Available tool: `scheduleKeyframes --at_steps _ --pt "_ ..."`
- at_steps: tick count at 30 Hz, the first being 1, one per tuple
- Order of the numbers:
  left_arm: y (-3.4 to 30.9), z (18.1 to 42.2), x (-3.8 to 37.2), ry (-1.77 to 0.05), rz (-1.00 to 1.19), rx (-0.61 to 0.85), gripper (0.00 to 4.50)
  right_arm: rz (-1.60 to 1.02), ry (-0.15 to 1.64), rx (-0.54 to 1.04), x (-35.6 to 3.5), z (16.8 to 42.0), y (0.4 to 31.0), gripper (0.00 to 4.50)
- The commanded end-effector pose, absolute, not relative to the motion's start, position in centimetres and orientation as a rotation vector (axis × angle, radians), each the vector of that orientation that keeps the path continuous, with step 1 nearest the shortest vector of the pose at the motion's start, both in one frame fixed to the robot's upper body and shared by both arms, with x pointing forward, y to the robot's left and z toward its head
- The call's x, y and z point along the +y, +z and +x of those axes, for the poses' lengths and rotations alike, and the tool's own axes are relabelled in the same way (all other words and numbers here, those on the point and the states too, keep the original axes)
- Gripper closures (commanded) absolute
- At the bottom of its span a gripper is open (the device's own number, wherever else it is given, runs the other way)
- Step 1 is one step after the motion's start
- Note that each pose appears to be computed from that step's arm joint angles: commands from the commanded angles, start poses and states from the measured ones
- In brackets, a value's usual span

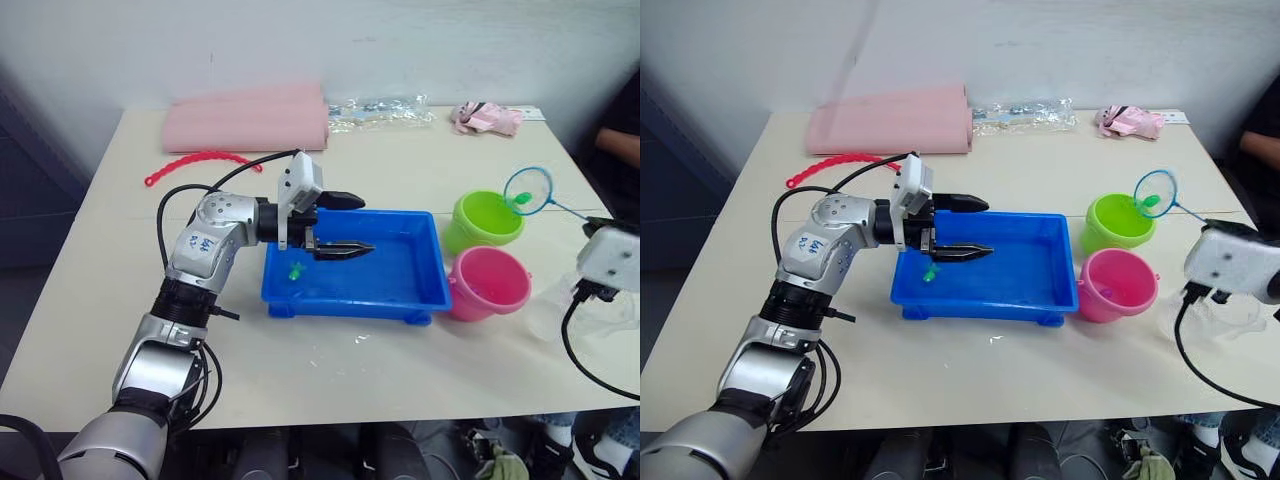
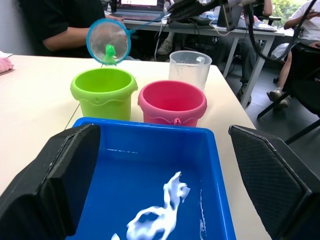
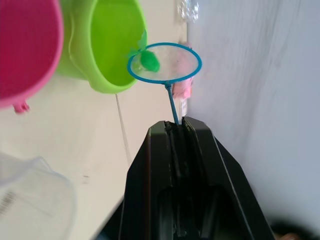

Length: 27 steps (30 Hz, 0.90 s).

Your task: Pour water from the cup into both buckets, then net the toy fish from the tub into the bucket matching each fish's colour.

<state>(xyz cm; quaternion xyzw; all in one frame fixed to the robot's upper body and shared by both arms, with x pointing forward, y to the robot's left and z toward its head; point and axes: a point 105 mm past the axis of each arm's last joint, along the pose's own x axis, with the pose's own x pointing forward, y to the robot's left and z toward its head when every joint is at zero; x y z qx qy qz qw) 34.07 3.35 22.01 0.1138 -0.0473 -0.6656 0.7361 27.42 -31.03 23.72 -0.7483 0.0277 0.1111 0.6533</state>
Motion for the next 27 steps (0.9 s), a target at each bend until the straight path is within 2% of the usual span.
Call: scheduleKeyframes --at_steps 1,4,12,18,23,25,27 --pt "23.3 33.6 3.7 -1.451 0.269 -0.163 0.03 -1.906 0.253 -0.043 -30.7 27.7 24.8 4.50" --pt "23.2 33.5 3.8 -1.448 0.269 -0.161 0.03 -2.016 0.273 -0.085 -30.6 27.8 24.8 4.50" --pt "22.6 33.6 5.0 -1.408 0.275 -0.128 0.03 -1.881 0.272 -0.105 -31.0 28.1 25.7 4.50" --pt "21.9 33.6 8.0 -1.329 0.301 -0.067 0.03 -1.012 0.404 -0.137 -26.8 28.3 25.4 4.50" --pt "21.2 33.3 10.8 -1.248 0.330 -0.010 0.03 -0.559 0.656 -0.033 -21.9 27.6 24.2 4.50" --pt "20.8 32.8 11.9 -1.215 0.347 0.012 0.03 -0.418 0.775 0.088 -20.3 26.9 22.6 4.50" --pt "19.8 31.6 13.7 -1.169 0.358 0.052 0.03 -0.322 0.876 0.246 -18.7 26.9 19.7 4.50"
